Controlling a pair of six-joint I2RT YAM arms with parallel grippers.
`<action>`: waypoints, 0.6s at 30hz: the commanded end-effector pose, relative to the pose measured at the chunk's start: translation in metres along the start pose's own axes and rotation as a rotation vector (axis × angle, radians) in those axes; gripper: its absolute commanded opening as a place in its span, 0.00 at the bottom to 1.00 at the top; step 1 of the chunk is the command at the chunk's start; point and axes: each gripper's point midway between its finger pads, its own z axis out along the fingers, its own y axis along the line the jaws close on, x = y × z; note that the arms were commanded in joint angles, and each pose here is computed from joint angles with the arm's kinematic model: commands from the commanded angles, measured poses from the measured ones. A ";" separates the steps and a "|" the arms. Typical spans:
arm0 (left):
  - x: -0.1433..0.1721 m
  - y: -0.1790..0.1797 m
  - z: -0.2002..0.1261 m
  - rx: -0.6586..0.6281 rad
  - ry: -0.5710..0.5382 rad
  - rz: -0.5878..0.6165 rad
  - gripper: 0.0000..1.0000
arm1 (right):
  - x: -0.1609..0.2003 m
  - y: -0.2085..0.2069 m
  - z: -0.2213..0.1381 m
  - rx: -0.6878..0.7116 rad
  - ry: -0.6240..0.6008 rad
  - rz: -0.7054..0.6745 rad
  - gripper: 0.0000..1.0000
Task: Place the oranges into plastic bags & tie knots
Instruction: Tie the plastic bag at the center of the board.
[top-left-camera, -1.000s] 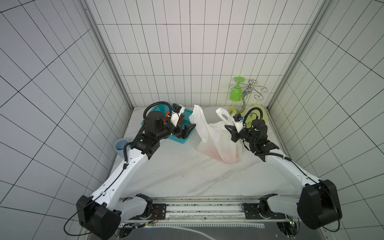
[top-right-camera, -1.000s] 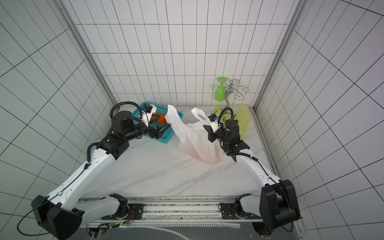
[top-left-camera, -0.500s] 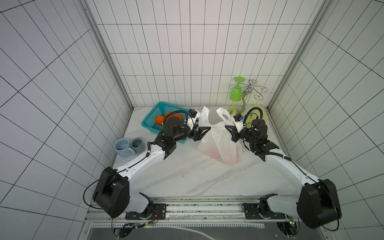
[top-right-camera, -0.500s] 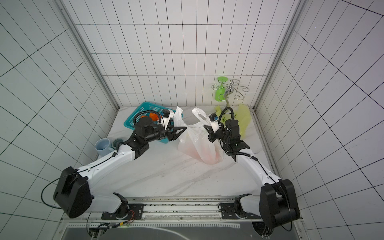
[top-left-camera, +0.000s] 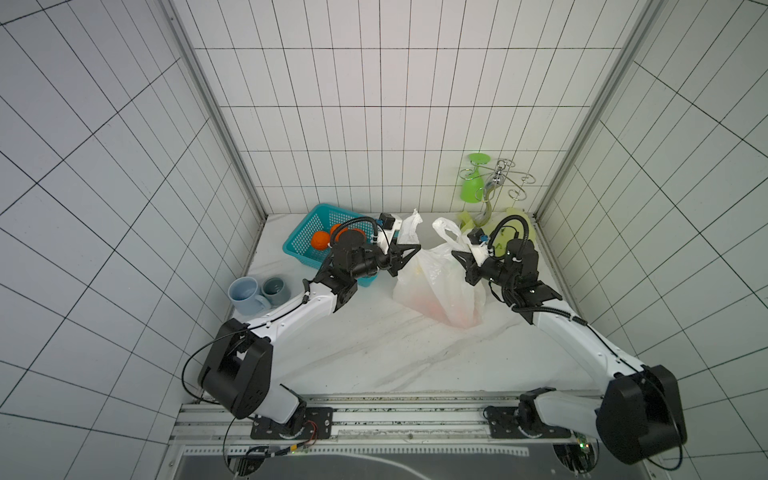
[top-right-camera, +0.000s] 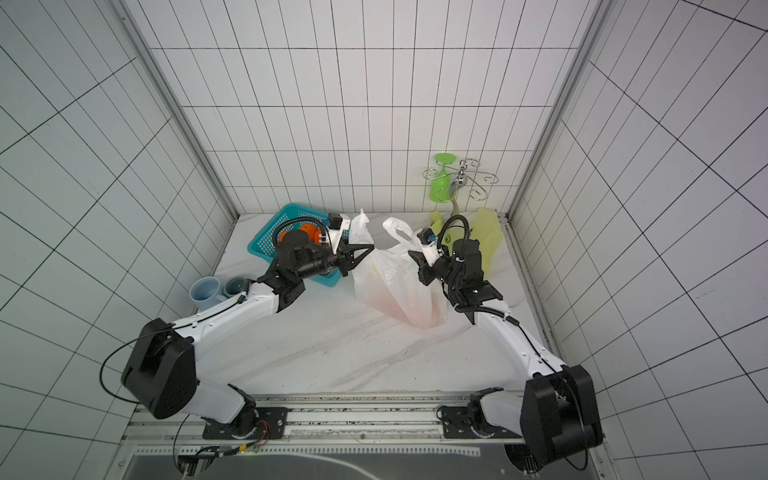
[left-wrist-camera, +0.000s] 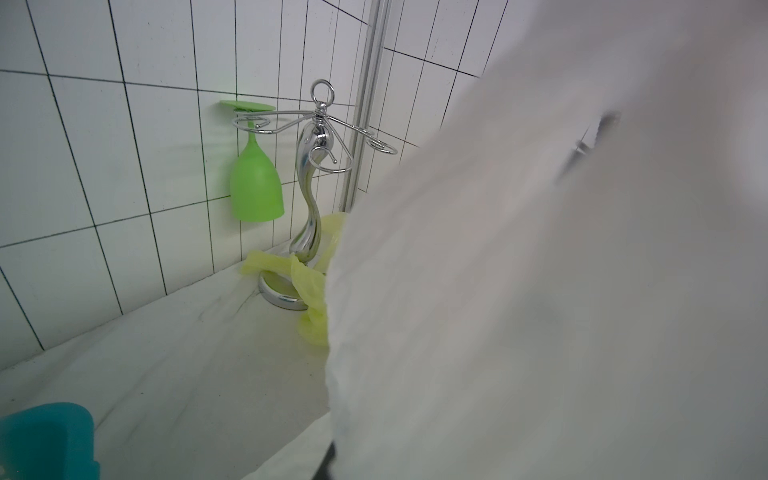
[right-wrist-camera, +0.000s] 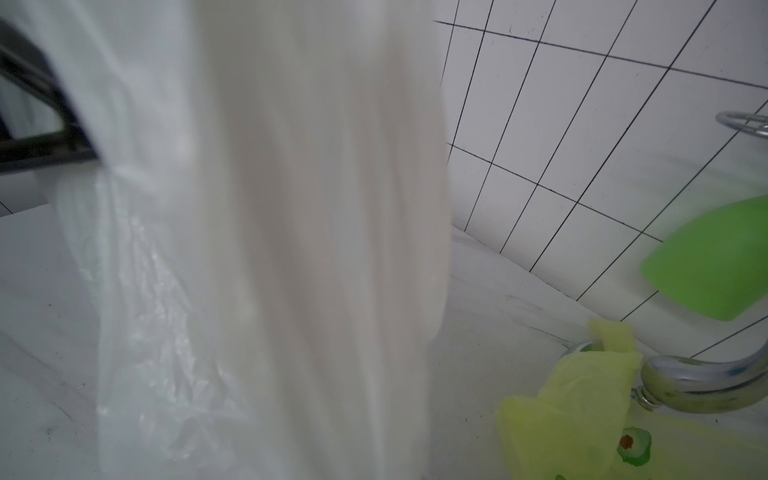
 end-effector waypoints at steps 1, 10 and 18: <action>-0.008 -0.004 -0.002 0.022 -0.010 -0.002 0.11 | -0.014 0.010 -0.015 -0.028 -0.047 -0.185 0.00; 0.032 -0.004 0.023 0.079 0.212 -0.031 0.00 | -0.009 0.019 -0.006 -0.003 0.078 -0.437 0.00; 0.046 -0.013 0.028 0.144 0.321 0.009 0.09 | 0.011 0.015 0.008 0.032 0.165 -0.448 0.00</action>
